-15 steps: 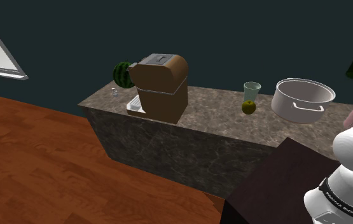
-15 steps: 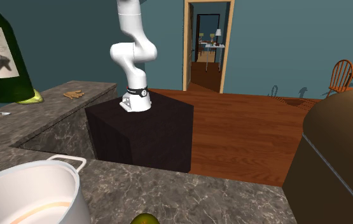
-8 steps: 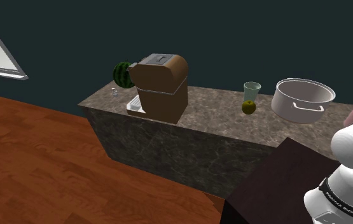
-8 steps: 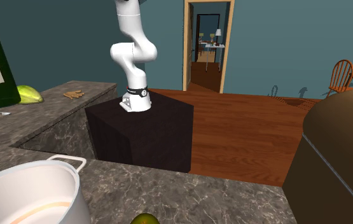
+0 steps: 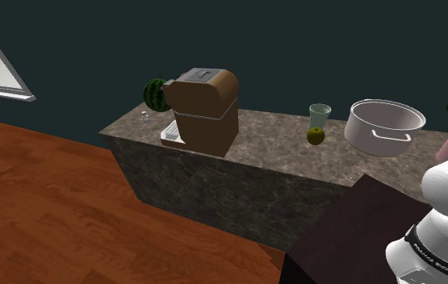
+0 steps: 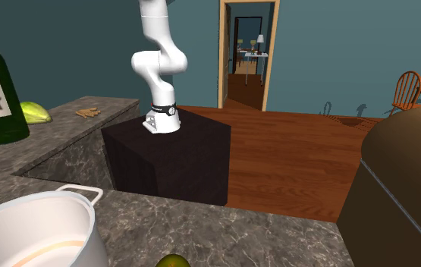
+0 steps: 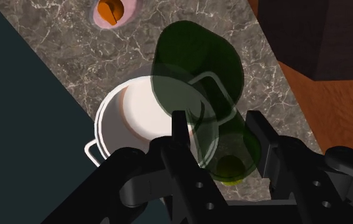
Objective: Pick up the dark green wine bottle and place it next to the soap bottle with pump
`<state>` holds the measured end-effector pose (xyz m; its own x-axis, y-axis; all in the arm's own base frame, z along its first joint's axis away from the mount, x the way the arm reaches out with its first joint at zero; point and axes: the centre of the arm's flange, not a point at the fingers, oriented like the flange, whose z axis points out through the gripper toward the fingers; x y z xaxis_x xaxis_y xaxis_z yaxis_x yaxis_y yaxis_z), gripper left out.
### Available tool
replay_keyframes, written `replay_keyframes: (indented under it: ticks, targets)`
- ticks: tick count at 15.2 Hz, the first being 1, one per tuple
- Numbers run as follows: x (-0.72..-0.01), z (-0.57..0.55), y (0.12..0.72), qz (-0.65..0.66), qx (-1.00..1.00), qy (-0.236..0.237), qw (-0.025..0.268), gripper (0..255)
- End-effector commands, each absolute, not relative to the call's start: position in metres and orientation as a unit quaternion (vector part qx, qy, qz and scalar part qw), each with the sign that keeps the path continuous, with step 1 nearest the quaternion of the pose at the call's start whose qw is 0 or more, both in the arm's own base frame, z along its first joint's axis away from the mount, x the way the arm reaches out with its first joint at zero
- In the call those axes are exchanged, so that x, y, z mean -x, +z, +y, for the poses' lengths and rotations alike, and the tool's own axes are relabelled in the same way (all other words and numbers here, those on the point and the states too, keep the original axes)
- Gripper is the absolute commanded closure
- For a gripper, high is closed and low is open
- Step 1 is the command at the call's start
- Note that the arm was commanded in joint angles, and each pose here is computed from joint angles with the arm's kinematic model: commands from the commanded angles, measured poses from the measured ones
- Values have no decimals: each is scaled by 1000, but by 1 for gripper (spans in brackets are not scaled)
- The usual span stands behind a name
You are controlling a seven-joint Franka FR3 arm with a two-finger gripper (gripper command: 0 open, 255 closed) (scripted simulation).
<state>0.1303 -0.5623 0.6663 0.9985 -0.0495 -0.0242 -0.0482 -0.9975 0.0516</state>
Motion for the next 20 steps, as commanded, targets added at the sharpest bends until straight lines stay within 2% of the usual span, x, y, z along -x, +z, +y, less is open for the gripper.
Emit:
replay_keyframes:
  ticks: [1, 20]
  targets:
    - [-130, -563, 656, -24, -999, -13, 26, 255]
    - [-130, -563, 556, -24, -999, -13, 26, 255]
